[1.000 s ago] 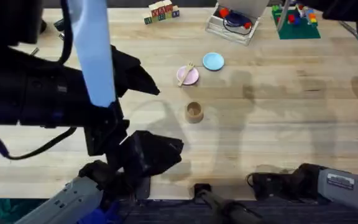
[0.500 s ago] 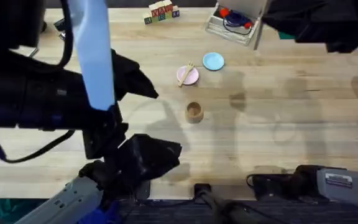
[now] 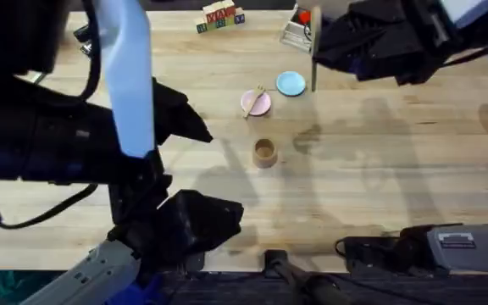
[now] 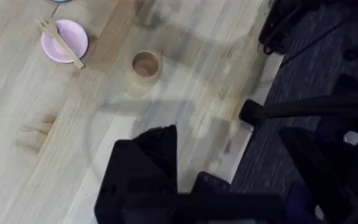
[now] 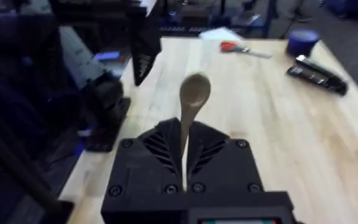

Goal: Pick up a utensil and set it on the pink plate, then put the other utensil in the container.

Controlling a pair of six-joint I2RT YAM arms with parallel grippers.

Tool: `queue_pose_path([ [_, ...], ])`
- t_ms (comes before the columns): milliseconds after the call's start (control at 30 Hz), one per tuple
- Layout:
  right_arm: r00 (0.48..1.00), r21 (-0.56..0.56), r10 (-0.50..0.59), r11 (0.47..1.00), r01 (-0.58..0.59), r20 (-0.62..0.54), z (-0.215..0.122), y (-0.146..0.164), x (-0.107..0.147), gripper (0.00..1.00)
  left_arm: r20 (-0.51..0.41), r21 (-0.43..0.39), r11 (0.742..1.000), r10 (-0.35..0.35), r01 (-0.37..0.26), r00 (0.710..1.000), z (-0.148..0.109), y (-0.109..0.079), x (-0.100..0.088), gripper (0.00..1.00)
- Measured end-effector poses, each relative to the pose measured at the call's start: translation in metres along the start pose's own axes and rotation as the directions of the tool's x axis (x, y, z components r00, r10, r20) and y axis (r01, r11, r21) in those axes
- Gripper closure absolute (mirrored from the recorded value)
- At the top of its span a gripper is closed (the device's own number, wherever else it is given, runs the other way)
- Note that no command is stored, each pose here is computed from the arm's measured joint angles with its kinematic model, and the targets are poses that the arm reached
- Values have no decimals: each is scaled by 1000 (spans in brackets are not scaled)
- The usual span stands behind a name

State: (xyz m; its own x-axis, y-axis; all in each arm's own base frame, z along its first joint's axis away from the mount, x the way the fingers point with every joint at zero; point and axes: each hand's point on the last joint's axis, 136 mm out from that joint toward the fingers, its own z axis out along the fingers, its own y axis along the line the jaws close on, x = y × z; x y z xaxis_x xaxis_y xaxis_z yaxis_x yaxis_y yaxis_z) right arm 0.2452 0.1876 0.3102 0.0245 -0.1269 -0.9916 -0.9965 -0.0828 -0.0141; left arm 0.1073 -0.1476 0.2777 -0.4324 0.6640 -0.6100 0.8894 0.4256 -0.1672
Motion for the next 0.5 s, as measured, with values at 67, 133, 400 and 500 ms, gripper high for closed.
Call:
queue_pose_path([
  [67,1000,-23,19,1000,-19,-4,3,5,3,971,0,0,1000,0,0,1000,0,0,0,8],
  [133,1000,-45,22,999,-22,-6,6,12,4,971,0,0,1000,0,0,1000,0,0,0,8],
  [400,993,-59,-118,991,118,3,10,14,13,969,-1,-2,1000,0,0,1000,0,0,0,6],
  [500,991,-57,-137,989,138,9,12,14,26,969,-1,-2,1000,0,0,1000,0,0,0,6],
])
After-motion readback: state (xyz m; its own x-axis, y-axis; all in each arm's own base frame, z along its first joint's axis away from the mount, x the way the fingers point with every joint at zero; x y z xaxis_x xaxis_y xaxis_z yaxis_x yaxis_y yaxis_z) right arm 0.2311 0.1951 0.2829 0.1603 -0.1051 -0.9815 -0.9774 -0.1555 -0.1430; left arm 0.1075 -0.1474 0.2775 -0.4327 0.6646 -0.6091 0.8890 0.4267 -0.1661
